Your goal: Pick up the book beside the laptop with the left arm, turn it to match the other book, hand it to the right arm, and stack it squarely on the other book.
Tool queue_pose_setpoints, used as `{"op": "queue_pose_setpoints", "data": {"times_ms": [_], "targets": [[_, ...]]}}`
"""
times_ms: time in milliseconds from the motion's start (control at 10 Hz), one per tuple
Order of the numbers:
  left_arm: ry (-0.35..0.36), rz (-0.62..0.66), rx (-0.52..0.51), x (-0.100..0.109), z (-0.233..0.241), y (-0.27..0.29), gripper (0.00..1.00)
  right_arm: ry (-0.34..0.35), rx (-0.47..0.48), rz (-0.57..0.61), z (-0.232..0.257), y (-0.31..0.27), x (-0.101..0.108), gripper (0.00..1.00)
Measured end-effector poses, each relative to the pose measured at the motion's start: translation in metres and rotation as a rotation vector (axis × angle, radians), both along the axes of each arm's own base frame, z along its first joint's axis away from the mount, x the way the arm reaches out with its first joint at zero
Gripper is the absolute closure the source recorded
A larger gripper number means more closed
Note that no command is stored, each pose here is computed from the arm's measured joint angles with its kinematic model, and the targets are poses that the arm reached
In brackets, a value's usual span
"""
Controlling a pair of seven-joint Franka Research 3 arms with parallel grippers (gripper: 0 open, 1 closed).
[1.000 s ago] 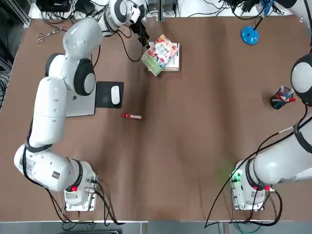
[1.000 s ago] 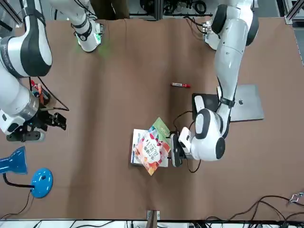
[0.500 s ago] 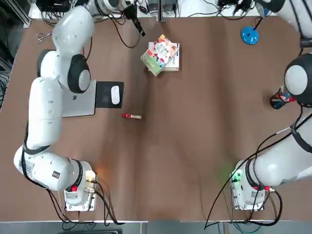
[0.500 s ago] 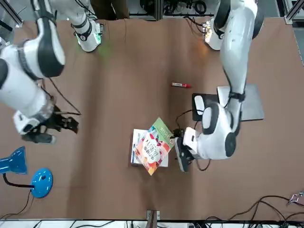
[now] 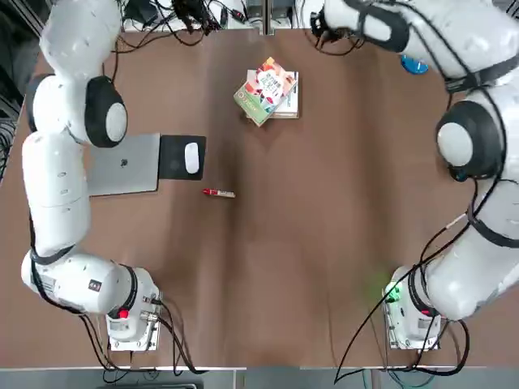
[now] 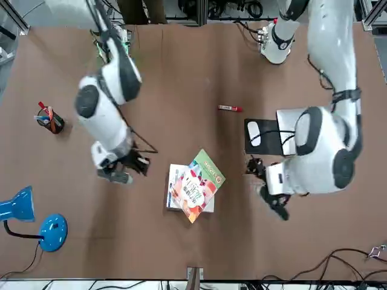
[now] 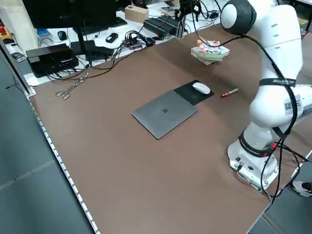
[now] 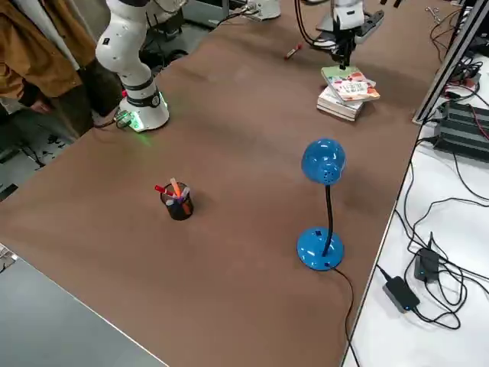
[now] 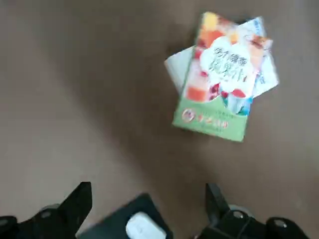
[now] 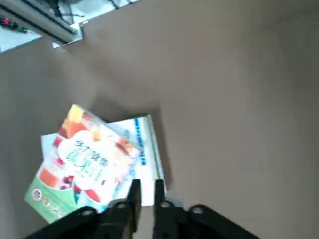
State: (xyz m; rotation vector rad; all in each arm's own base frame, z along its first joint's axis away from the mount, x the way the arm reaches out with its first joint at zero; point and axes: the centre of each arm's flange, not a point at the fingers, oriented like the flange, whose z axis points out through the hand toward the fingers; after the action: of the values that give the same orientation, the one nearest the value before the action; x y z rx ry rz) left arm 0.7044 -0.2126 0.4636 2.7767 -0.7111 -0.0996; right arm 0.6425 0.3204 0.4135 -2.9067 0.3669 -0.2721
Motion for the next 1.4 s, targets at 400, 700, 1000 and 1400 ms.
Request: {"op": "queue_pose_setpoints", "data": {"times_ms": [400, 700, 1000, 1400], "targets": [[-0.007, 0.173, 0.178, -0.035, 0.081, 0.028, 0.0, -0.095, 0.087, -0.057, -0.063, 0.061, 0.018, 0.99], [-0.005, 0.321, 0.223, -0.053, 0.114, 0.068, 0.0, -0.193, 0.159, -0.079, -0.121, 0.087, 0.028, 0.99], [-0.042, 0.414, 0.245, -0.079, 0.152, 0.127, 0.01, -0.205, 0.168, -0.062, -0.165, 0.107, 0.031, 0.99], [-0.047, 0.48, 0.236, -0.14, 0.161, 0.172, 0.01, -0.204, 0.17, -0.042, -0.184, 0.125, 0.027, 0.98]]}}
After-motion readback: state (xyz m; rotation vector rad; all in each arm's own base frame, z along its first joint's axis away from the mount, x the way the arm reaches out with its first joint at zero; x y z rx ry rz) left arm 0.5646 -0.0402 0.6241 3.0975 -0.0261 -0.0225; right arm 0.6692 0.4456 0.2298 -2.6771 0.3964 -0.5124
